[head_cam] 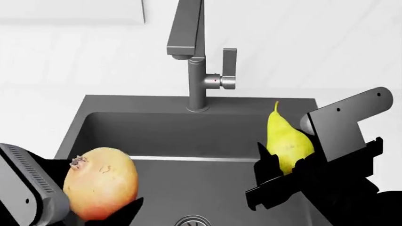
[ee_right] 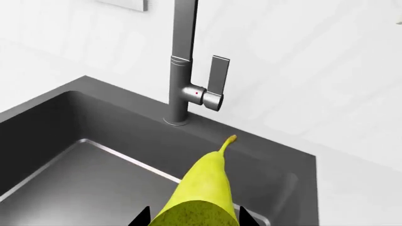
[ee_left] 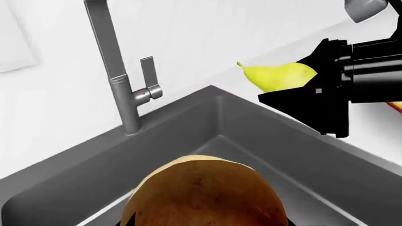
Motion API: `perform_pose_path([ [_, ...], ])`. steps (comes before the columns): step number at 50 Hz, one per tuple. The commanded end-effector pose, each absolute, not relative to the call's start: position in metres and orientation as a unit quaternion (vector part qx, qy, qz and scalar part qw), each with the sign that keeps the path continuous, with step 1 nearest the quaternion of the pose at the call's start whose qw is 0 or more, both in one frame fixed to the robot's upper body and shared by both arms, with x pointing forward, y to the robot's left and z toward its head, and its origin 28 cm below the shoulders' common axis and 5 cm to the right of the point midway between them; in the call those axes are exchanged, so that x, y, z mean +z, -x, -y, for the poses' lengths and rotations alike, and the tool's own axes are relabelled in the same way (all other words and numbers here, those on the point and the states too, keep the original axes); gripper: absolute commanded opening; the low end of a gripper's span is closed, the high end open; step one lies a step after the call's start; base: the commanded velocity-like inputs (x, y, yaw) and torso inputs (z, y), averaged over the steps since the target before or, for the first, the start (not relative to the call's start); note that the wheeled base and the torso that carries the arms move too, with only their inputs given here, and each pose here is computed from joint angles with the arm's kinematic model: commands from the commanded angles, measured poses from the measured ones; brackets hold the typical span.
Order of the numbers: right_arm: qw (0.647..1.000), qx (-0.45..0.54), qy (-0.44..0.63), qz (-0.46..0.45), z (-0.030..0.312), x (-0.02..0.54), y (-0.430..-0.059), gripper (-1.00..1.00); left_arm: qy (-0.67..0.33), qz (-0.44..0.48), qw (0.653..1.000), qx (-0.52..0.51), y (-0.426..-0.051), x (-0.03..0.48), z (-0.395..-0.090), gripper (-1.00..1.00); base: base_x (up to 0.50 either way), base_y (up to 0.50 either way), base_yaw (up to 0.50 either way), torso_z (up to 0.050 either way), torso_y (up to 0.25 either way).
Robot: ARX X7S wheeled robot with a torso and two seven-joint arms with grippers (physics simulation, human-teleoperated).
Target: There is a mixed pile of frozen fruits and vegetables on the counter. Locate all the frozen vegetables and place the items in a bowl on the counter. Take all the frozen fruits and defrost them in a running sink.
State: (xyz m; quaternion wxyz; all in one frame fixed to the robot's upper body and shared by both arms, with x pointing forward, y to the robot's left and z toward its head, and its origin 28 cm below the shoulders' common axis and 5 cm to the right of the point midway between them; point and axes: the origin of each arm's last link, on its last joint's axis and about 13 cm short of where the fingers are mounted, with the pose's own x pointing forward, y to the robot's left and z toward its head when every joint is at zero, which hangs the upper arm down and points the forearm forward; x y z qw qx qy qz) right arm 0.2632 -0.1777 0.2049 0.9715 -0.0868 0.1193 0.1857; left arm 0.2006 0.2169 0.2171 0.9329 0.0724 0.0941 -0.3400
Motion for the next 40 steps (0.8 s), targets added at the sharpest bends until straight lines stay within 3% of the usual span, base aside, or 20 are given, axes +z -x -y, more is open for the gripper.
perform_pose_path([
  [1, 0.971, 0.190, 0.090, -0.116, 0.178, 0.204, -0.264, -1.00, -0.091, -0.113, 0.923, -0.356, -0.228, 0.229, -0.201, -1.00, 0.00, 0.00, 0.00, 0.000, 0.000],
  [18, 0.971, 0.191, 0.091, -0.111, 0.178, 0.212, -0.266, -1.00, -0.112, -0.153, 0.912, -0.364, -0.272, 0.206, -0.173, -1.00, 0.00, 0.00, 0.00, 0.001, 0.001],
  [40, 0.973, 0.180, 0.092, -0.113, 0.183, 0.212, -0.263, -1.00, -0.116, -0.210, 0.891, -0.386, -0.298, 0.168, -0.145, -1.00, 0.00, 0.00, 0.00, 0.000, 0.000],
])
